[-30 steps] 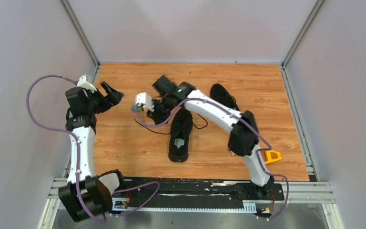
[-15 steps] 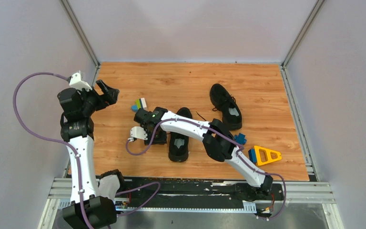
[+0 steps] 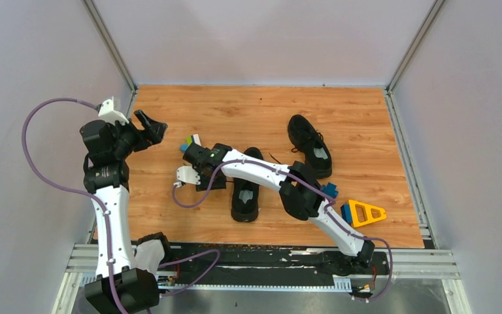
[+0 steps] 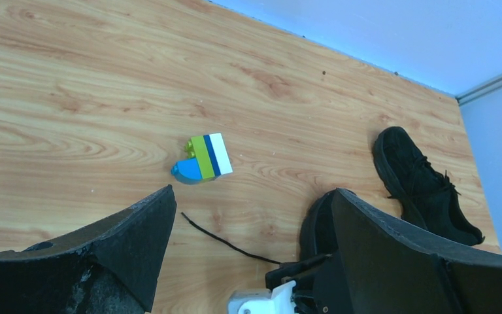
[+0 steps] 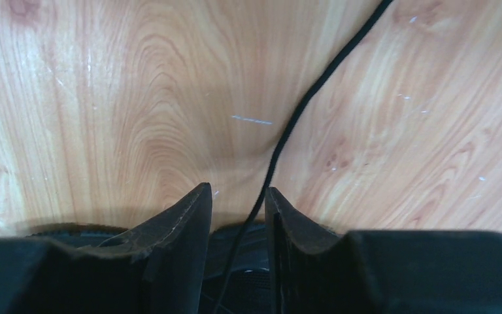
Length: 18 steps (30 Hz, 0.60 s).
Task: Tie the shoes
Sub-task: Pick up the shoelace at the center of the board.
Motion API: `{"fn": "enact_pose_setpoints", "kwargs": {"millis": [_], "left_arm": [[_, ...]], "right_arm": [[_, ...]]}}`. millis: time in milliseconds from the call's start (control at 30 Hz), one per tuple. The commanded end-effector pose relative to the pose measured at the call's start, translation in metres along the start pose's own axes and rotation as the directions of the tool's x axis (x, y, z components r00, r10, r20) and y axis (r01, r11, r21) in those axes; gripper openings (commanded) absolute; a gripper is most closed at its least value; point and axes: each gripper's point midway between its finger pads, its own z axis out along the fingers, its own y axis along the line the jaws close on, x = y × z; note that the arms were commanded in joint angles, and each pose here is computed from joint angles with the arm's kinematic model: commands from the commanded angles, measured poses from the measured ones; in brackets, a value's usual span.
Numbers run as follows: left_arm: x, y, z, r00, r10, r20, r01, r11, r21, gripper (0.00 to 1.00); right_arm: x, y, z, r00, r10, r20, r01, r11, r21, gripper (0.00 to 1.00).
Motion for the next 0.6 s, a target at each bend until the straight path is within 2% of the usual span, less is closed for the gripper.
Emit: {"fn": "enact_pose_setpoints", "kwargs": {"millis": [0, 67, 333, 567], "left_arm": [[-0.003, -0.010, 0.003, 1.000, 0.004, 0.007, -0.005, 0.999, 0.053, 0.95], [-0.003, -0.010, 0.004, 1.000, -0.004, 0.005, 0.004, 0.998, 0.057, 0.95], [-0.003, -0.014, 0.005, 1.000, -0.019, 0.001, 0.019, 0.997, 0.075, 0.94], [0.000, -0.012, 0.007, 1.000, -0.026, -0.006, 0.027, 0.997, 0.072, 0.92]], "right_arm": [[-0.035, -0.035, -0.037, 0.991, -0.014, 0.131, -0.003, 0.991, 0.131, 0.36], [-0.035, -0.039, -0.038, 0.991, -0.011, 0.135, -0.009, 0.990, 0.143, 0.36], [-0.004, -0.033, -0.018, 0.999, -0.006, 0.035, 0.001, 0.993, 0.119, 0.35], [0.015, -0.032, -0.010, 0.999, 0.042, -0.013, -0.040, 0.994, 0.097, 0.28]]}}
